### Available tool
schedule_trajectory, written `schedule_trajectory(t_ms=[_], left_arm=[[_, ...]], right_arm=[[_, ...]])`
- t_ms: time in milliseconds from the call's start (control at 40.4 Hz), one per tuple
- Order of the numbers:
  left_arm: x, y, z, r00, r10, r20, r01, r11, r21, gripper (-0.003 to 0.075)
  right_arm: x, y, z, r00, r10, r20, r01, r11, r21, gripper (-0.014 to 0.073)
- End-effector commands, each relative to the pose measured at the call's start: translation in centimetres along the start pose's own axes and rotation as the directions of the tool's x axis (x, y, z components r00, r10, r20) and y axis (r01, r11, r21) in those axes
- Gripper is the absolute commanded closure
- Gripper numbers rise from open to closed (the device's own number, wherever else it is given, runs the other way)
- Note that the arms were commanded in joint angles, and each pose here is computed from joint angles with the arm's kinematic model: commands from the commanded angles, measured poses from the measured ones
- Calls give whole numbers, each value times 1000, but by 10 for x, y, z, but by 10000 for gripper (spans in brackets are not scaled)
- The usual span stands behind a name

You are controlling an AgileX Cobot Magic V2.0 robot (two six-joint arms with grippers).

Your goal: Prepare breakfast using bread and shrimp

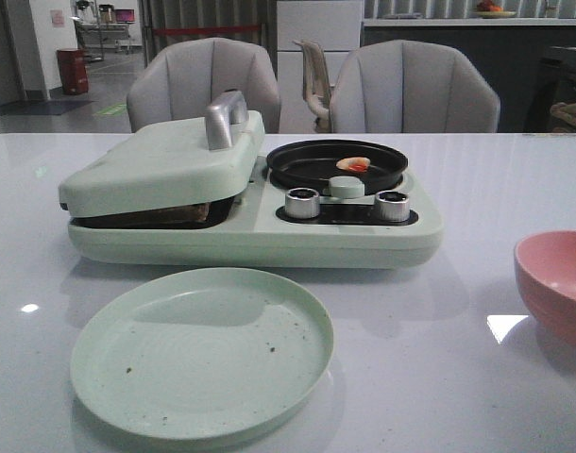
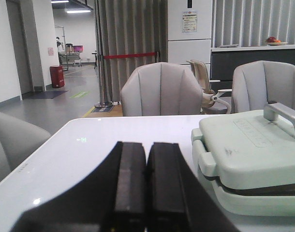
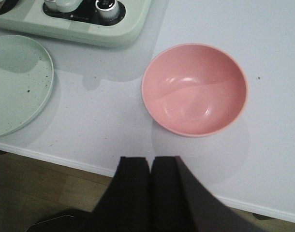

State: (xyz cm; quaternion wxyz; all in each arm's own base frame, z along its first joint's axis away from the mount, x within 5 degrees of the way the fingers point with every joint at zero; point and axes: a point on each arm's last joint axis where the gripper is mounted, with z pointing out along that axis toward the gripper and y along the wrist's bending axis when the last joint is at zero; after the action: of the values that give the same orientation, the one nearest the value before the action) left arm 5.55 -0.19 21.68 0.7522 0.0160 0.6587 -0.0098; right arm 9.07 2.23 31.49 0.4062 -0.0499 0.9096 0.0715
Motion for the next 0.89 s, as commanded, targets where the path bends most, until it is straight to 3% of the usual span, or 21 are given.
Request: schedule_trajectory(t_ms=[0,248,396,471,595,718,867], left_arm=[[-7,1,-2,994,-12,107,13,1000,-13,619],[-7,1,-2,994,-12,107,13,1000,-13,619],[-7,1,-2,994,-12,107,13,1000,-13,619],[-7,1,-2,994,-12,107,13,1000,-13,619],[-7,1,-2,994,-12,107,13,1000,-13,619],[-7,1,-2,994,-12,107,13,1000,-13,619],[-7,1,-2,994,-12,107,13,1000,-13,619]], right_arm=[[-12,0,-5,996,-15,84,15,1000,0,551],[-10,0,-6,996,-14,93,14,1000,-2,551],[10,-13,-3,966,-51,253,26,995,100,551],[28,-20,3,921,-40,388,-16,990,140,551],[57,-23,8,804,-56,592,-51,985,163,551],[80,-24,20,712,-76,698,-43,987,152,551],[100,-23,35,634,-86,769,-24,991,130,551]])
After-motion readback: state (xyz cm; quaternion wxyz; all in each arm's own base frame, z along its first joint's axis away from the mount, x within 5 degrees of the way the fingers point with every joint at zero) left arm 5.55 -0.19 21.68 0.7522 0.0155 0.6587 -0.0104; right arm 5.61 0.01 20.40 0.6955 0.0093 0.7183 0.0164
